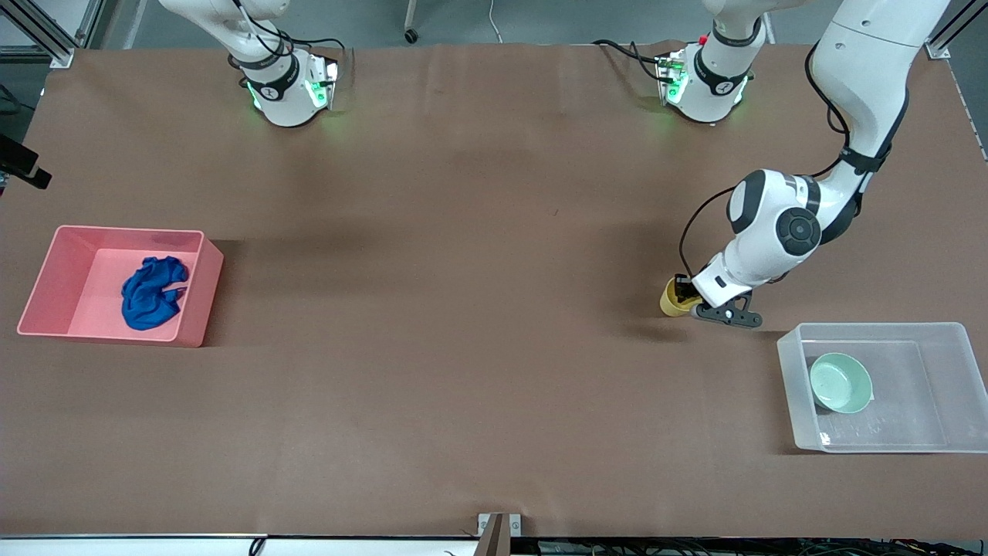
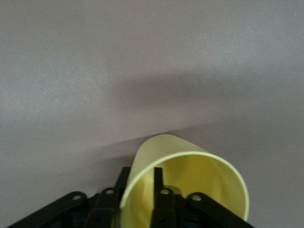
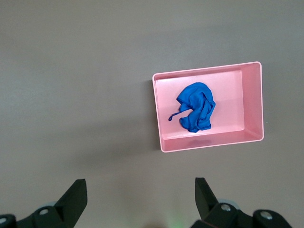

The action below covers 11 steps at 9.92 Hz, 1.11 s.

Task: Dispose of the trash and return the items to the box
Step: 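Carry the yellow cup with the left gripper over the green bowl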

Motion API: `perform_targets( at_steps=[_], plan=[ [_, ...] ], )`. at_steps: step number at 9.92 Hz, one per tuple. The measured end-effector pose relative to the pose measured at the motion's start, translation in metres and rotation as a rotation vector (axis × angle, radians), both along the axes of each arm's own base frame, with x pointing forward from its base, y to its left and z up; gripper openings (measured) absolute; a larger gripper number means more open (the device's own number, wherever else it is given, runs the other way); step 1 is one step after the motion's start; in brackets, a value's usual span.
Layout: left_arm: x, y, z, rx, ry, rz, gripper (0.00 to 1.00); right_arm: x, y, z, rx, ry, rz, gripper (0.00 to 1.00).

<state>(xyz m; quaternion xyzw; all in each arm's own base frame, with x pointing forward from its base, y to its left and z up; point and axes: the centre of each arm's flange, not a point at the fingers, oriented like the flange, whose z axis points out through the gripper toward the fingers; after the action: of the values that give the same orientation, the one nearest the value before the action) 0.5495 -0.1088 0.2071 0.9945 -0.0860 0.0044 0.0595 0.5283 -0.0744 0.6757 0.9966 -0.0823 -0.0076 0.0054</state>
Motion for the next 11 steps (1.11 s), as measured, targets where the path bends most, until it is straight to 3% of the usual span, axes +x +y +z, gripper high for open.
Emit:
perform_targets(
  at_steps=[1, 2, 5, 8, 11],
  plan=[
    [0.004, 0.001, 0.004, -0.001, -0.010, 0.004, 0.07, 0.000, 0.000, 0.000, 0.000, 0.000, 0.000, 1.00],
    [0.009, 0.007, 0.010, -0.001, -0.025, 0.014, 0.04, 0.000, 0.000, 0.000, 0.000, 0.000, 0.000, 1.00],
    [0.037, 0.030, 0.071, 0.020, -0.100, 0.045, 0.04, 0.000, 0.000, 0.000, 0.000, 0.000, 0.000, 1.00],
    [0.087, 0.074, 0.160, 0.046, -0.084, 0.038, 0.04, 0.000, 0.000, 0.000, 0.000, 0.000, 0.000, 1.00],
    [0.142, 0.184, 0.178, 0.021, -0.129, -0.018, 0.04, 0.000, -0.001, 0.000, 0.000, 0.000, -0.001, 1.00]
  ],
)
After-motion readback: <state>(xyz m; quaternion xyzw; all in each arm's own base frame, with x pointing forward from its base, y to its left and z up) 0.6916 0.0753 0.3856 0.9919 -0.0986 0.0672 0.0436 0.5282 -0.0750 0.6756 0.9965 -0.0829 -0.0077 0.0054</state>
